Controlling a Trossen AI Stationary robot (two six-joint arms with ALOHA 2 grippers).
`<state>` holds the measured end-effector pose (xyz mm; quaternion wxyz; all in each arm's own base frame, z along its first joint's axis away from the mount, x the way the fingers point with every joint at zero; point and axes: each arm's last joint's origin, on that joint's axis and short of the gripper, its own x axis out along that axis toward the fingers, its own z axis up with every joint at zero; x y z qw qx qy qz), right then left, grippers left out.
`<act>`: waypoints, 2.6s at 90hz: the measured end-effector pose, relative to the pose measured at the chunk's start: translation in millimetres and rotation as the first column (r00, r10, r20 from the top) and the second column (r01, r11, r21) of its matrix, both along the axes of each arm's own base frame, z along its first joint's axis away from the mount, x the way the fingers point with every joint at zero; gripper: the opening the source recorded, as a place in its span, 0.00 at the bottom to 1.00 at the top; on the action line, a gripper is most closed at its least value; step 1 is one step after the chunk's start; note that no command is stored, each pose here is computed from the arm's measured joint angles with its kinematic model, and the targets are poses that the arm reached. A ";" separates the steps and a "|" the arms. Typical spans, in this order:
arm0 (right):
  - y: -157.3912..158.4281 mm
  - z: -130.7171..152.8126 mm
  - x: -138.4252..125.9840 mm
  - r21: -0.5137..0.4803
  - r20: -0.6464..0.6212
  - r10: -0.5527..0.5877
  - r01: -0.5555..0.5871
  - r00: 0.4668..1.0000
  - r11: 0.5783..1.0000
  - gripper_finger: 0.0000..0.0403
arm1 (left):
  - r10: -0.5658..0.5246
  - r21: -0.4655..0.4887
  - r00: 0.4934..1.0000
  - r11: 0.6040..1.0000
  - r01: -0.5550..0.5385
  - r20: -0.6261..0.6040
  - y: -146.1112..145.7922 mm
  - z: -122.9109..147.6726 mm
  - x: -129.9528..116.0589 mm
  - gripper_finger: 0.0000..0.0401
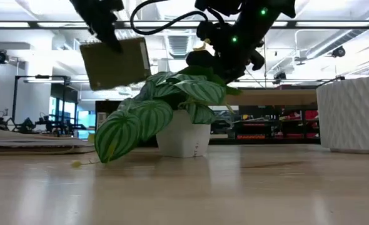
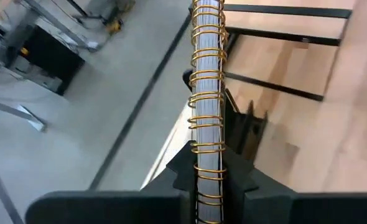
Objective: Stock shelves
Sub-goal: Remove the green notebook from the black mesh bookshelf
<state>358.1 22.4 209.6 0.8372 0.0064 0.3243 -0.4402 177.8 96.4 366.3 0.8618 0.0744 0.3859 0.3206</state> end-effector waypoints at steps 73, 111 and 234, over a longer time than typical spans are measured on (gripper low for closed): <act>-9.1 5.0 8.3 -0.059 -0.019 0.062 -0.063 0.998 0.996 0.06 | -0.178 -0.439 0.955 0.897 0.059 -0.236 -58.0 -85.9 -1.8 0.04; -12.4 6.2 10.0 -0.057 0.006 0.052 -0.051 0.999 0.997 0.06 | -0.240 -0.150 0.888 0.969 0.196 -0.393 -118.7 -139.0 -10.8 0.04; -13.5 4.5 12.1 -0.050 0.015 0.053 -0.052 0.998 0.997 0.07 | -0.311 -0.347 0.820 0.926 0.149 -0.480 -141.1 -159.9 -4.5 0.31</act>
